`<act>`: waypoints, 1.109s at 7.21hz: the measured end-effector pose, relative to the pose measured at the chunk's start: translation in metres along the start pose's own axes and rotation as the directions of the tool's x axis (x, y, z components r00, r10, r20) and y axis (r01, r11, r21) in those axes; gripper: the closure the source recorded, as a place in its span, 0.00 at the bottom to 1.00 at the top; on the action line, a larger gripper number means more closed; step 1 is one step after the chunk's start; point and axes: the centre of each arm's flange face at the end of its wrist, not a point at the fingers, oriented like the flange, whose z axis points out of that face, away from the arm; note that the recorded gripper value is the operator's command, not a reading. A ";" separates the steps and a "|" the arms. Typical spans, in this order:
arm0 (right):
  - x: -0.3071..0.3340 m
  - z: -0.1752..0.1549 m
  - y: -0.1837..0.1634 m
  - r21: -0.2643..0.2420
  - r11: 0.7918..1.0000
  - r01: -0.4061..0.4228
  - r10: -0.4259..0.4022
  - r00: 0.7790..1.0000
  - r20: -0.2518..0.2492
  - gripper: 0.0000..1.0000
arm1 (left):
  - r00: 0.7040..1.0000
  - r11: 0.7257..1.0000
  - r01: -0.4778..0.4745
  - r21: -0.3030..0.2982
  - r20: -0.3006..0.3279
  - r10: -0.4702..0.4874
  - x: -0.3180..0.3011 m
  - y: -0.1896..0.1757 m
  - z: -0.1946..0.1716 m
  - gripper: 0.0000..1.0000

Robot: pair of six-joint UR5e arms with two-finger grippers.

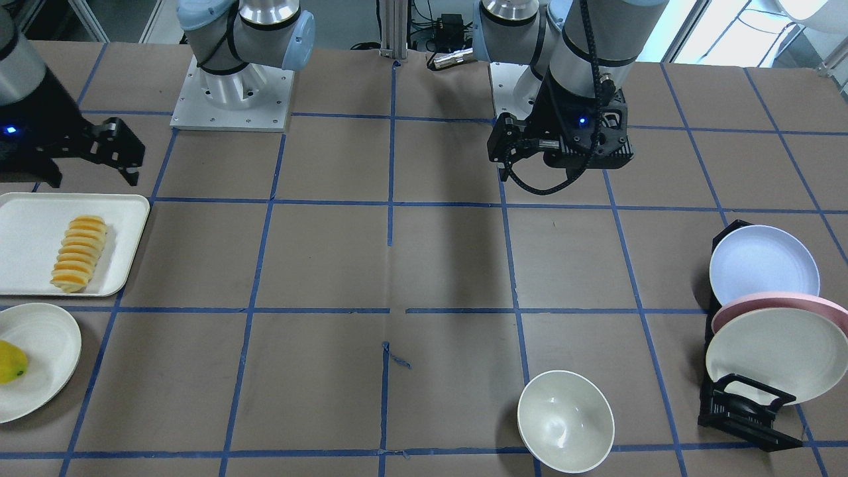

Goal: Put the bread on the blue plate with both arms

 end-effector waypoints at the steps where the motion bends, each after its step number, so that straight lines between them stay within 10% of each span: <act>1: 0.042 0.017 0.006 -0.028 1.000 -0.009 0.010 1.000 0.021 0.00 | 0.999 0.999 0.039 0.009 0.004 -0.039 -0.019 -0.003 -0.006 0.00; 5: 0.137 0.128 0.011 -0.099 0.994 -0.036 0.043 0.996 0.072 0.00 | 0.952 0.953 0.299 0.039 0.055 -0.301 -0.162 -0.013 -0.028 0.00; 8: 0.168 0.199 0.004 -0.074 0.996 0.042 -0.038 0.997 0.063 0.00 | 0.805 0.806 0.591 0.016 0.053 -0.591 -0.361 0.005 -0.013 0.00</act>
